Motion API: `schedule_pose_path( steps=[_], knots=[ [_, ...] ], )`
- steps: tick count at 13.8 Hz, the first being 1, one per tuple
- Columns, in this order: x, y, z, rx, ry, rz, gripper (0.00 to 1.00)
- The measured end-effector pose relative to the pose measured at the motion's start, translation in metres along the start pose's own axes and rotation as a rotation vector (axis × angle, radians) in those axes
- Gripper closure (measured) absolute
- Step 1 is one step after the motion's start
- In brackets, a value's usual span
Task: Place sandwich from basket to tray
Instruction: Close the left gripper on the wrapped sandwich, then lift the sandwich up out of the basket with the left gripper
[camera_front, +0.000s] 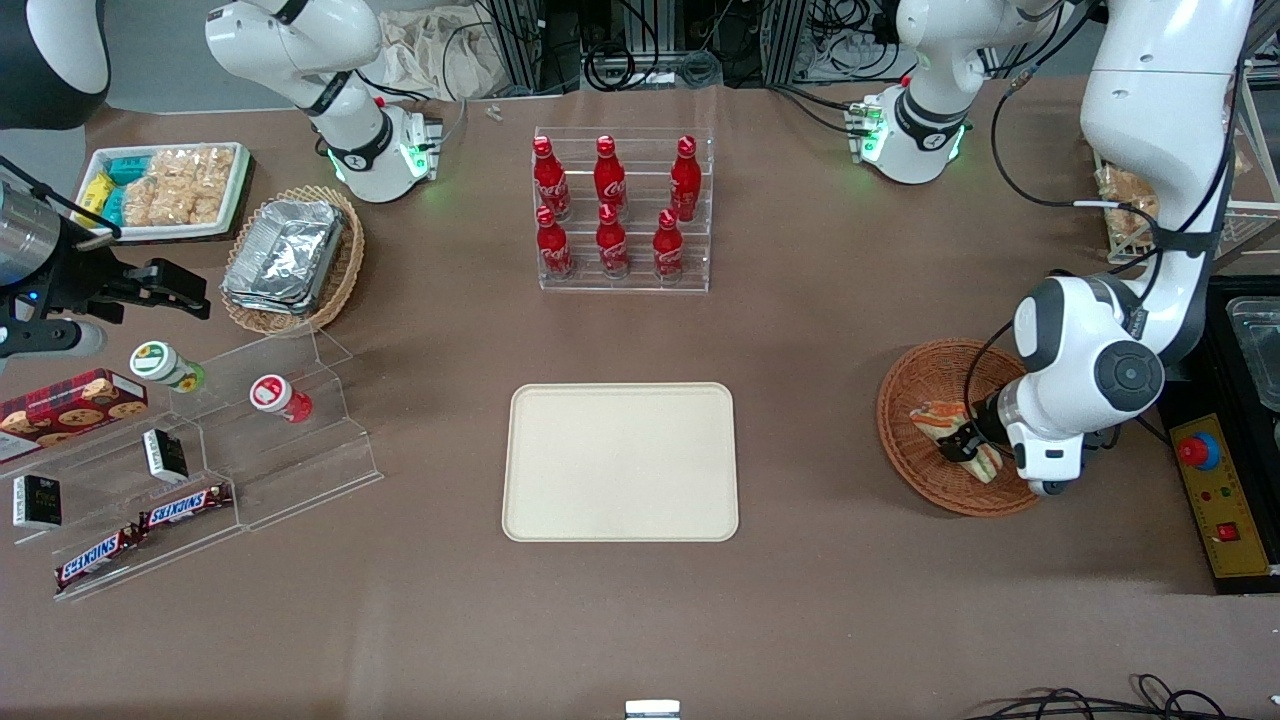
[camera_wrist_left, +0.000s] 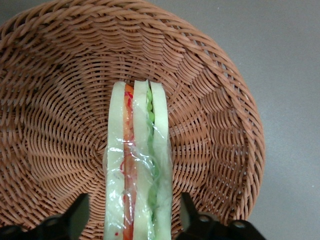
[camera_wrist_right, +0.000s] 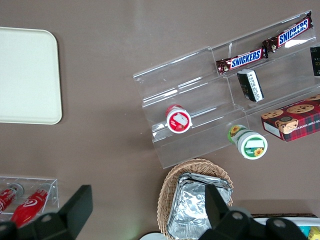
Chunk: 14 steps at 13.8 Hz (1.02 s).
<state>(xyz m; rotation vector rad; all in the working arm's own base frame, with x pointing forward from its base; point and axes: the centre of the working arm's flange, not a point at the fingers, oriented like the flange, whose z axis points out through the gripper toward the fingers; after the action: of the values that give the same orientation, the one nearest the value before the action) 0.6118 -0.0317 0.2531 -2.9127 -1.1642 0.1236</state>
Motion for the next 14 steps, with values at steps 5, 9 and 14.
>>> schedule_pose_path(
  steps=[5, 9, 14],
  knots=[
    [0.002, 0.001, -0.01, 0.013, -0.008, -0.001, 0.64],
    [0.003, 0.01, -0.093, 0.083, -0.054, 0.002, 0.78],
    [-0.008, 0.013, -0.268, 0.07, -0.06, 0.008, 0.84]
  ],
)
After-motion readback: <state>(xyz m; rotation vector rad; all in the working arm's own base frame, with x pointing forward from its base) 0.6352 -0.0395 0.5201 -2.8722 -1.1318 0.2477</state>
